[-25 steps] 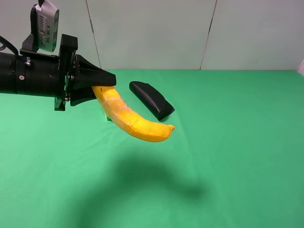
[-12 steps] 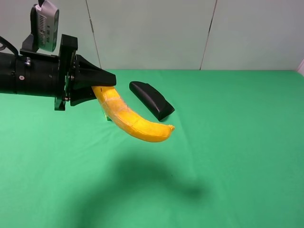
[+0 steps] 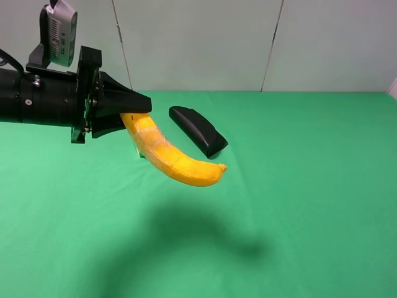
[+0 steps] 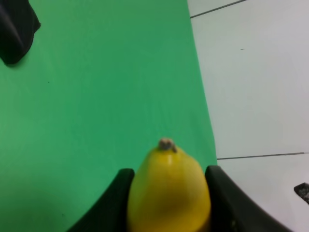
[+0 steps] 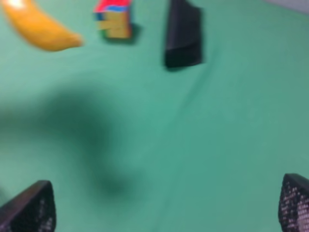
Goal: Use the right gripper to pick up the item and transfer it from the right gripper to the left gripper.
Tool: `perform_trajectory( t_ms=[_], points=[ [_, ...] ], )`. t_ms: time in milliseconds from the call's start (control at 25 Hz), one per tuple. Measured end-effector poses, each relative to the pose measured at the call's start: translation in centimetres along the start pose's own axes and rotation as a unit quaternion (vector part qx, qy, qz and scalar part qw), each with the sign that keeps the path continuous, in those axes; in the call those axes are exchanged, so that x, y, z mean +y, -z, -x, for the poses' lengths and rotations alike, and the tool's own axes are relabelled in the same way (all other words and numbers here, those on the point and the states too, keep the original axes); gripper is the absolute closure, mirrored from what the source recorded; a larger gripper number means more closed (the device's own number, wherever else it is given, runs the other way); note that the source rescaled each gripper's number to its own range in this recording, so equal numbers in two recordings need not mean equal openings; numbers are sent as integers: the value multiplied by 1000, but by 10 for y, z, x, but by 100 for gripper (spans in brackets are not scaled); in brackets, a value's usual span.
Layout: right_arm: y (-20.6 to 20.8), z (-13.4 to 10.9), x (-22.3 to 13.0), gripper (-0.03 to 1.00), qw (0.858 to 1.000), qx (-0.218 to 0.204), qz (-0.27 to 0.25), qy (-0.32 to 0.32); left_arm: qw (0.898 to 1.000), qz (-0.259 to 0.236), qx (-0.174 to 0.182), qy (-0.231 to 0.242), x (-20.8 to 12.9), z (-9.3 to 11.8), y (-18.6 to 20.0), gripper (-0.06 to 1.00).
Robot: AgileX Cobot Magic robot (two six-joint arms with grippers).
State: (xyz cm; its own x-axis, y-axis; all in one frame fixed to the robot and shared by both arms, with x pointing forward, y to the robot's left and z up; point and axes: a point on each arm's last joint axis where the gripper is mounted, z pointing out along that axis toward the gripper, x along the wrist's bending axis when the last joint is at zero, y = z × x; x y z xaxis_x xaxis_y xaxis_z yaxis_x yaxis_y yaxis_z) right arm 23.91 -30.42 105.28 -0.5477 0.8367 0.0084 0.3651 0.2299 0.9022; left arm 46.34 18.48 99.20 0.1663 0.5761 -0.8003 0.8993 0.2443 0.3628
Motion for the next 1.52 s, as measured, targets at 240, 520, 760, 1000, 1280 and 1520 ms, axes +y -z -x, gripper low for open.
perform_trajectory(
  t_ms=[240, 520, 760, 1000, 1280, 1520],
  points=[
    [2, -1, -1, -3, 993, -110, 4, -52, 1000, 2, 2, -1, 0, 0, 0, 94],
    [2, -1, -1, -3, 986, -148, 5, -72, 999, 6, 1, -37, 15, 12, 1, 94],
    [2, -1, -1, -3, 986, -148, 5, -72, 994, 3, 39, -103, 47, 37, 10, 94],
    [2, -1, -1, -3, 986, -148, 5, -72, 979, -10, 148, -141, 70, 44, 24, 94],
    [2, -1, -1, -3, 986, -148, 5, -72, 946, -38, 281, -157, 89, 53, 51, 94],
    [2, -1, -1, -3, 986, -148, 5, -72, 907, -63, 385, -161, 92, 43, 67, 94]
  ],
)
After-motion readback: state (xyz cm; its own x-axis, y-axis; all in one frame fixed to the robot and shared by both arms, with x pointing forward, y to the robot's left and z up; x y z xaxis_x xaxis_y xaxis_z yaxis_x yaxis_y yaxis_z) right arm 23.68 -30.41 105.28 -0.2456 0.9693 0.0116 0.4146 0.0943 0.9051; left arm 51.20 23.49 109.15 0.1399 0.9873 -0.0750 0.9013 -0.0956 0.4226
